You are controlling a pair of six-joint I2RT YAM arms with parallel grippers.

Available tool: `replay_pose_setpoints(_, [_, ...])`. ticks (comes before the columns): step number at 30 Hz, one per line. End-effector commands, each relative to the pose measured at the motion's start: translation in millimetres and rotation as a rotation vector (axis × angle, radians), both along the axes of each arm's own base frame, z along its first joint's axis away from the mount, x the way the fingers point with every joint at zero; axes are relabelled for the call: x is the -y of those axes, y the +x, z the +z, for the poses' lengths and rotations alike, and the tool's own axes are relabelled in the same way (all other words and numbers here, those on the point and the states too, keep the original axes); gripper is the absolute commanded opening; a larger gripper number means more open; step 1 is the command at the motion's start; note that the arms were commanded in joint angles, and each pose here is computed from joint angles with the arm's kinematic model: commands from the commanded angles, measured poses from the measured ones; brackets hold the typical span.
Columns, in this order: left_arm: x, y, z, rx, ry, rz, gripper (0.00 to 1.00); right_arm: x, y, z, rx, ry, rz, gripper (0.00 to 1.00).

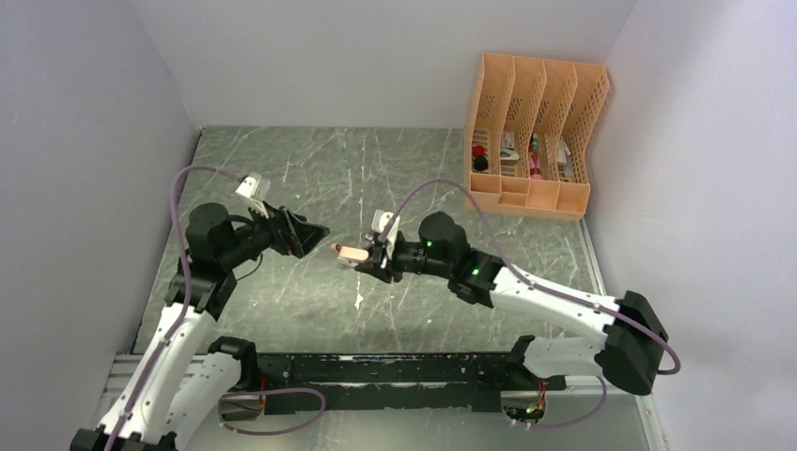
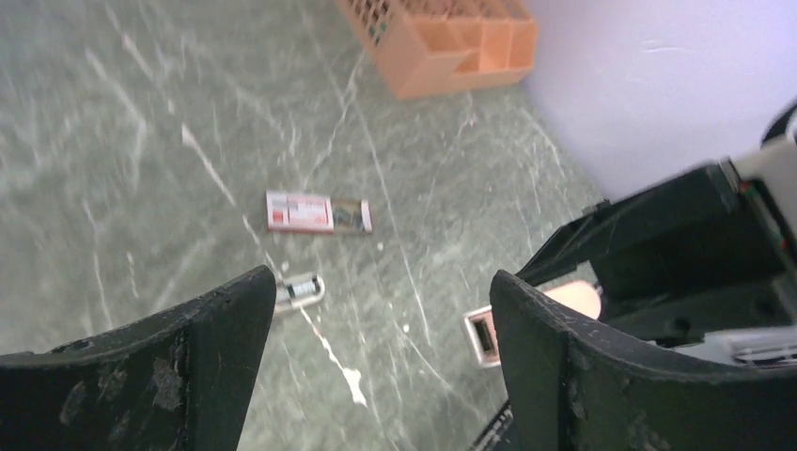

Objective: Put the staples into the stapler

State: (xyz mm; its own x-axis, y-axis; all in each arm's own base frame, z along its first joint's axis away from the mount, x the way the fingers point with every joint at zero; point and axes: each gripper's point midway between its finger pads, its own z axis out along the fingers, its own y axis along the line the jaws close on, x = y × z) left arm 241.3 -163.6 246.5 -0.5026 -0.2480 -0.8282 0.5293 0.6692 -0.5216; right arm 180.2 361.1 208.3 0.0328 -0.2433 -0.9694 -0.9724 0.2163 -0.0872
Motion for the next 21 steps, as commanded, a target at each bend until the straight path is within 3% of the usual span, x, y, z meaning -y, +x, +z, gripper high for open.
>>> replay_pose_setpoints(1, [1.5, -8.6, 54.0, 0.396, 0.04, -0.081, 0.9, 20.2, -14.6, 22.6, -0.03, -0.065, 0.081, 0.0])
replay_pose_setpoints(4, [9.5, -35.6, 66.4, 0.657, 0.087, -0.211, 0.89, 30.0, -15.4, 38.3, -0.036, -0.08, 0.095, 0.0])
replay_pose_setpoints(7, [24.5, -77.6, 66.4, 0.929, 0.135, -0.448, 0.88, 33.3, -17.4, 61.2, -0.017, -0.062, 0.116, 0.0])
replay_pose_setpoints(9, [28.2, -88.4, 68.5, 1.03, 0.148, -0.515, 0.89, 31.9, -20.4, 79.5, 0.005, -0.039, 0.143, 0.0])
replay_pose_setpoints(15, [39.1, -95.8, 61.7, 1.058, 0.168, -0.731, 0.87, 26.4, -27.2, 93.1, 0.012, -0.037, 0.211, 0.0])
replay_pose_setpoints(21, [44.1, -81.6, 63.7, 1.06, 0.187, -0.718, 0.88, 22.9, -28.5, 97.1, 0.013, -0.021, 0.23, 0.0])
